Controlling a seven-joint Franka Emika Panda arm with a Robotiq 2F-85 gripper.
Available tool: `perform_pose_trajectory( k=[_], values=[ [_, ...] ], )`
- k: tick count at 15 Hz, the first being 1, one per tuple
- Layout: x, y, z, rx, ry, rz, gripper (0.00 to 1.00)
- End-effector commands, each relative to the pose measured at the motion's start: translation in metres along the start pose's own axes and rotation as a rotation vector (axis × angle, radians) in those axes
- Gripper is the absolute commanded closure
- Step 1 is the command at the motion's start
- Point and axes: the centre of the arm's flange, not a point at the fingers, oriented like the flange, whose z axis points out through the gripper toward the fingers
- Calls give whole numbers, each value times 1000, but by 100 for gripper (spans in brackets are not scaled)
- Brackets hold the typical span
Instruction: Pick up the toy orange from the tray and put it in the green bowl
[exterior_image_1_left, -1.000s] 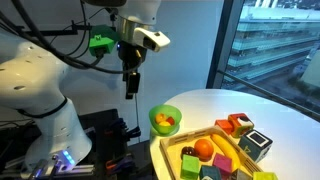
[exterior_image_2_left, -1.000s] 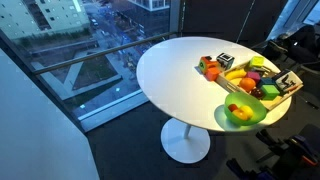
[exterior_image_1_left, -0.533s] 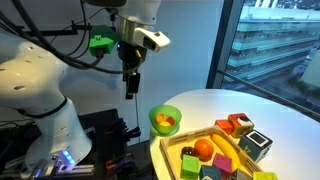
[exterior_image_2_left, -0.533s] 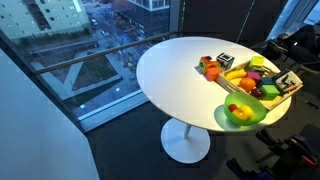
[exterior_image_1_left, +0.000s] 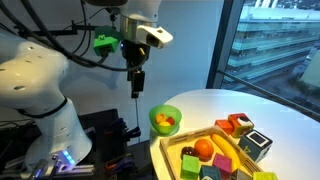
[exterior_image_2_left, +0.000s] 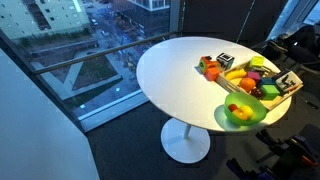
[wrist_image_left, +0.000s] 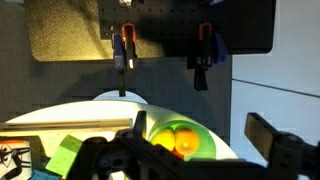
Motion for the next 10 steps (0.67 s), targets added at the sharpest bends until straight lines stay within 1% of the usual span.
perform_pose_trajectory(
  k=[1,7,10],
  values=[
    [13,4,-4,-43,56,-2,0],
    [37,18,-4,-111,124,10,0],
    [52,27,3,-127,128,28,0]
  ],
)
